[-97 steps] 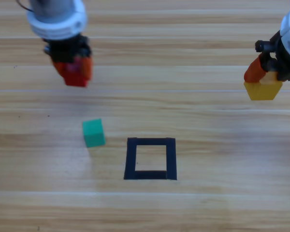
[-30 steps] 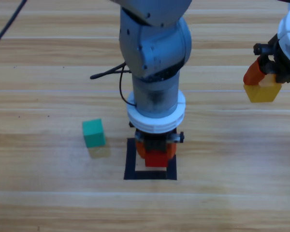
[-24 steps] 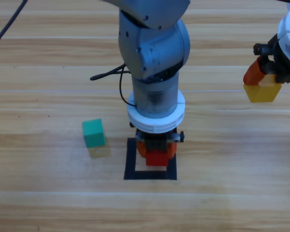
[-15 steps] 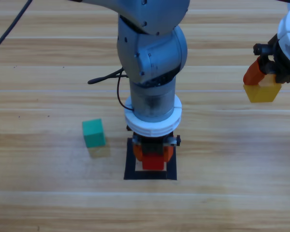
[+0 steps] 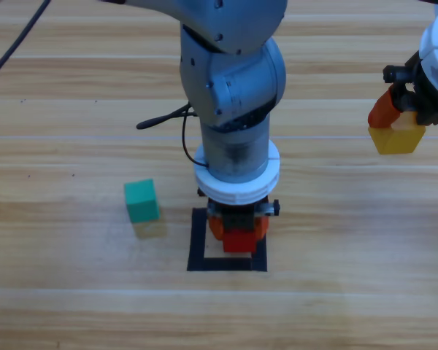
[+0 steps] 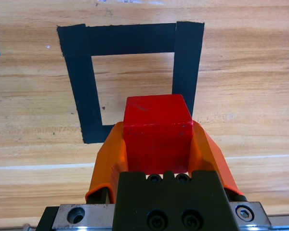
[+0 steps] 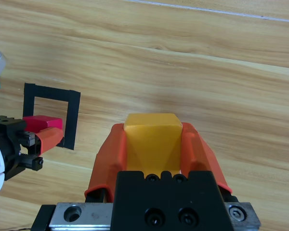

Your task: Stack the blocks in the rectangular block: red at the bottom, yellow in the middle, green on top

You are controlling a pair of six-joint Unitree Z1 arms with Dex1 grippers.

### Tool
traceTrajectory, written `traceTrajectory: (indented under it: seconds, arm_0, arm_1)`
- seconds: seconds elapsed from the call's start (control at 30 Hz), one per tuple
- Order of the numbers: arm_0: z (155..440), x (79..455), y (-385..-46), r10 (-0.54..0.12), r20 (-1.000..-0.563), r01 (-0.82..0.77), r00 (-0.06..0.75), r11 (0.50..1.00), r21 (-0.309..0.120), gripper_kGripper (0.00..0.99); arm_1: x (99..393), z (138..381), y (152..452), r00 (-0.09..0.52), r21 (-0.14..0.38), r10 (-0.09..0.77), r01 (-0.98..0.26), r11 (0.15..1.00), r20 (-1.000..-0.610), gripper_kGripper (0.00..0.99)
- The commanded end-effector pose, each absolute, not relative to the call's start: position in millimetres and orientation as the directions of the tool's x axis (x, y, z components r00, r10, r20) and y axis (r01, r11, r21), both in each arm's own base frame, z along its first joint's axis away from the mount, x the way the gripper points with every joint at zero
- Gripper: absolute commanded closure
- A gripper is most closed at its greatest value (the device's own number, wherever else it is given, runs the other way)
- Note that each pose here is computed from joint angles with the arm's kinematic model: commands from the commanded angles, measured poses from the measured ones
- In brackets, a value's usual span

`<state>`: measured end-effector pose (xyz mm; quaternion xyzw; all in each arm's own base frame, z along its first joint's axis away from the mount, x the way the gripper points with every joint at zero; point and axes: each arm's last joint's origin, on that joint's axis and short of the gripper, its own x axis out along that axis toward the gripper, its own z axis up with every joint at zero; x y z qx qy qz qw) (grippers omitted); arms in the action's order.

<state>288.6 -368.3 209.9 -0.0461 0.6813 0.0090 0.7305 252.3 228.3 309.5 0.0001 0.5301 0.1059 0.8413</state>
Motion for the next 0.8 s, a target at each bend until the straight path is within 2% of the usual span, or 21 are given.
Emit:
traceTrajectory:
  seconds: [0.03, 0.8]
  arm_0:
    - [175.1, 298.4, -366.7, -0.002, -1.000, -0.106, 0.025, 0.994, -0.004, 0.990]
    - [168.7, 306.4, -360.3, 0.010, -1.000, -0.116, 0.019, 0.993, 0.008, 0.990]
  arm_1:
    - [248.9, 285.3, 237.2, 0.360, 0.049, 0.122, -0.205, 0.978, -0.925, 0.926]
    - [249.2, 284.9, 237.5, 0.360, 0.049, 0.122, -0.205, 0.978, -0.925, 0.926]
